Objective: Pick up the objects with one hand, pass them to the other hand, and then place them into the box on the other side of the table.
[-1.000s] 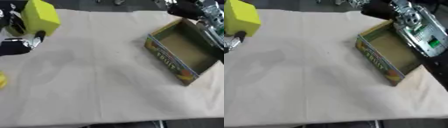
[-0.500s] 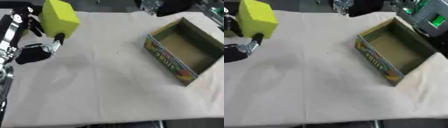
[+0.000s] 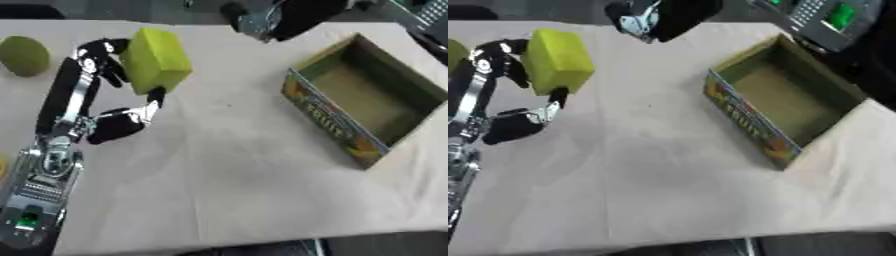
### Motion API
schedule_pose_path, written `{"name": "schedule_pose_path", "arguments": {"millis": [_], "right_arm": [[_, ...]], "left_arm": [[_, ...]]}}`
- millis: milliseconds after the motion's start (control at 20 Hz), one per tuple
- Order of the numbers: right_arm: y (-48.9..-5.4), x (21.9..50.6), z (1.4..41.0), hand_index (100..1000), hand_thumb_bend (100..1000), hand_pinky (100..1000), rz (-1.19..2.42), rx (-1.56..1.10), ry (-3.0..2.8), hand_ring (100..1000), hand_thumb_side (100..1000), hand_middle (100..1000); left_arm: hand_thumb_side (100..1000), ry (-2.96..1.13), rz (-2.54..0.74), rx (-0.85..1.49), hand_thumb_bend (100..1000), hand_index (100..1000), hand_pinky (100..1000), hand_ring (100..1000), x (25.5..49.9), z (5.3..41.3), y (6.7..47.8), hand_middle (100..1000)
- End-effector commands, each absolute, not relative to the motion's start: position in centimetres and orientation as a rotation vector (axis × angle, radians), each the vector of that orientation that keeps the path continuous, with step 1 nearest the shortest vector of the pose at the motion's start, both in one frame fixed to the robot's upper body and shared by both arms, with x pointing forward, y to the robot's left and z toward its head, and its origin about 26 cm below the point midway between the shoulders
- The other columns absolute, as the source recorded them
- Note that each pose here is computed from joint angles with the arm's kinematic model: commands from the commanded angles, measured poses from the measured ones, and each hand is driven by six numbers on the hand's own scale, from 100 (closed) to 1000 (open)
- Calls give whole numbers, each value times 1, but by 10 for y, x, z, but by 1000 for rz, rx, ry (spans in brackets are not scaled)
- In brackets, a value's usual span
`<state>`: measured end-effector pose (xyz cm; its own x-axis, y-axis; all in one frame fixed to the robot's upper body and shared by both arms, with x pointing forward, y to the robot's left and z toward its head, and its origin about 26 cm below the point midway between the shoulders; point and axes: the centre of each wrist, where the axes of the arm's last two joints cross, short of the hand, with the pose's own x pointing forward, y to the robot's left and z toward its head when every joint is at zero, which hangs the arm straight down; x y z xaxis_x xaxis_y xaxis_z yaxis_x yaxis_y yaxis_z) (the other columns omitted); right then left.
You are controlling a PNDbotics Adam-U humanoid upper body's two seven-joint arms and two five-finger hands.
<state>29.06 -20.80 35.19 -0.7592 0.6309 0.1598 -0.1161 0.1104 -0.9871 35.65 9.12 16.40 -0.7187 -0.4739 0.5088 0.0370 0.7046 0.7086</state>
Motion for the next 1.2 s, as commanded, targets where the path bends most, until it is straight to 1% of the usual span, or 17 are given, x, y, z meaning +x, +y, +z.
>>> {"name": "schedule_pose_path", "arguments": {"millis": [50,100,150,300,350,400,500,600,750,950,1200], "right_arm": [[-195,284,365,839,149,820,1736,-483,-1823,846,217,829],[-190,283,368,840,165,822,1746,-468,-1822,848,181,831],[-186,282,371,838,180,824,1758,-454,-1816,850,183,832],[-176,280,373,840,216,832,1799,-416,-1787,856,233,836],[-173,279,375,839,236,833,1811,-408,-1783,855,266,835],[-171,278,376,839,230,835,1821,-400,-1780,856,268,835],[-167,277,379,840,227,841,1837,-388,-1784,859,317,836],[-164,276,379,841,218,846,1846,-373,-1776,862,345,838],[-162,277,374,846,201,862,1869,-345,-1720,878,357,843],[-157,278,368,850,210,875,1907,-298,-1648,893,370,846],[-153,279,360,859,266,906,2028,-273,-1555,952,397,858]], "left_arm": [[132,-2249,-923,348,100,527,482,494,360,157,87,447],[136,-2253,-917,353,100,527,482,493,362,153,87,445],[142,-2258,-909,357,100,526,482,493,364,149,87,445],[148,-2289,-888,359,100,527,484,493,366,140,84,444],[151,-2306,-879,360,100,527,482,492,366,138,83,443],[146,-2324,-871,362,100,527,482,493,366,138,82,443],[146,-2363,-858,363,100,527,481,492,365,137,79,443],[179,-2376,-834,356,100,524,477,488,365,132,77,440],[218,-2360,-773,307,100,513,477,486,367,122,76,437],[220,-2337,-729,253,100,509,471,487,370,116,76,434],[215,-2337,-717,247,100,511,471,487,372,115,77,435]]}}
